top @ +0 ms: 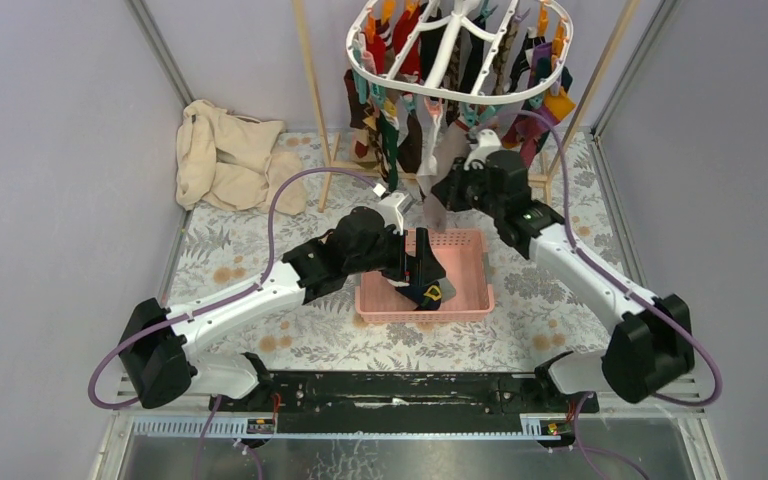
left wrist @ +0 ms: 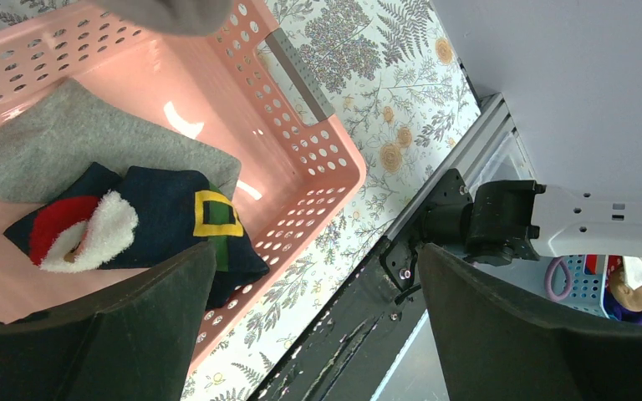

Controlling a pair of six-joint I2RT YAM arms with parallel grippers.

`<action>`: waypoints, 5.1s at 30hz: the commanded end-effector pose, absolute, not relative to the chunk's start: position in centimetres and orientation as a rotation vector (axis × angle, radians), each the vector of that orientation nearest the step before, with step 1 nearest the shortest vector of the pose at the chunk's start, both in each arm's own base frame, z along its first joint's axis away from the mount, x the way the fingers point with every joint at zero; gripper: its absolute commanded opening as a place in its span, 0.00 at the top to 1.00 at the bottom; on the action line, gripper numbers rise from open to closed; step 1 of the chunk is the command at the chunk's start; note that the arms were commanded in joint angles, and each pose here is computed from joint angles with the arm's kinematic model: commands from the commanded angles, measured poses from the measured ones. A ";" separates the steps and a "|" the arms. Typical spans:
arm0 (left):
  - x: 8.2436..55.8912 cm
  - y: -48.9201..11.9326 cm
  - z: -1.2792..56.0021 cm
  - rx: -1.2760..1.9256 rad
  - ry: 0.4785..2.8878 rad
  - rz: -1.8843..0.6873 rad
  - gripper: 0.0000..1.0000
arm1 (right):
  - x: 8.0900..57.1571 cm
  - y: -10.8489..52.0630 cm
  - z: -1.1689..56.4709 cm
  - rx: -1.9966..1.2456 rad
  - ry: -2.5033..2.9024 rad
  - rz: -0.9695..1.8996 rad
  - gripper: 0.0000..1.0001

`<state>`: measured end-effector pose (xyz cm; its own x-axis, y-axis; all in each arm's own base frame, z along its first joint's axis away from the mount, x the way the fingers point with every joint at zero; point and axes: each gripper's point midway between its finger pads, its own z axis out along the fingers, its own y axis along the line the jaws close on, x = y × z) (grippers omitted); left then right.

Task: Remove the socks clipped to the hanger
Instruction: Adjust the hanger on the clothesline, then remove the sock from the hanger.

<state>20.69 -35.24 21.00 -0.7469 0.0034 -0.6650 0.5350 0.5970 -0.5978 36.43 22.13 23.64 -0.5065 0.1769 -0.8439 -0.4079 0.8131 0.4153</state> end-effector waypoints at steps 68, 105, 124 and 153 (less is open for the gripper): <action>21.5 -33.6 24.1 0.367 2.088 -1.043 0.01 | 37.3 12.1 29.6 0.069 1.673 0.282 0.22; 22.5 -36.5 28.5 0.419 1.802 -1.246 0.01 | 28.7 21.7 30.3 -0.278 1.973 1.034 0.92; 25.3 -36.4 28.0 0.401 1.703 -1.160 0.01 | 23.0 23.9 34.5 -0.384 1.920 1.398 0.91; 24.3 -35.6 30.7 0.366 1.452 -1.257 0.01 | 22.7 23.9 34.3 -0.344 1.935 1.421 0.92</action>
<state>24.10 -35.59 27.36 -0.4118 -0.3116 -0.8564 0.7393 0.4352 -0.5138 23.43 23.82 32.53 -0.7491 0.1814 -0.6371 -0.5338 0.4042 0.7427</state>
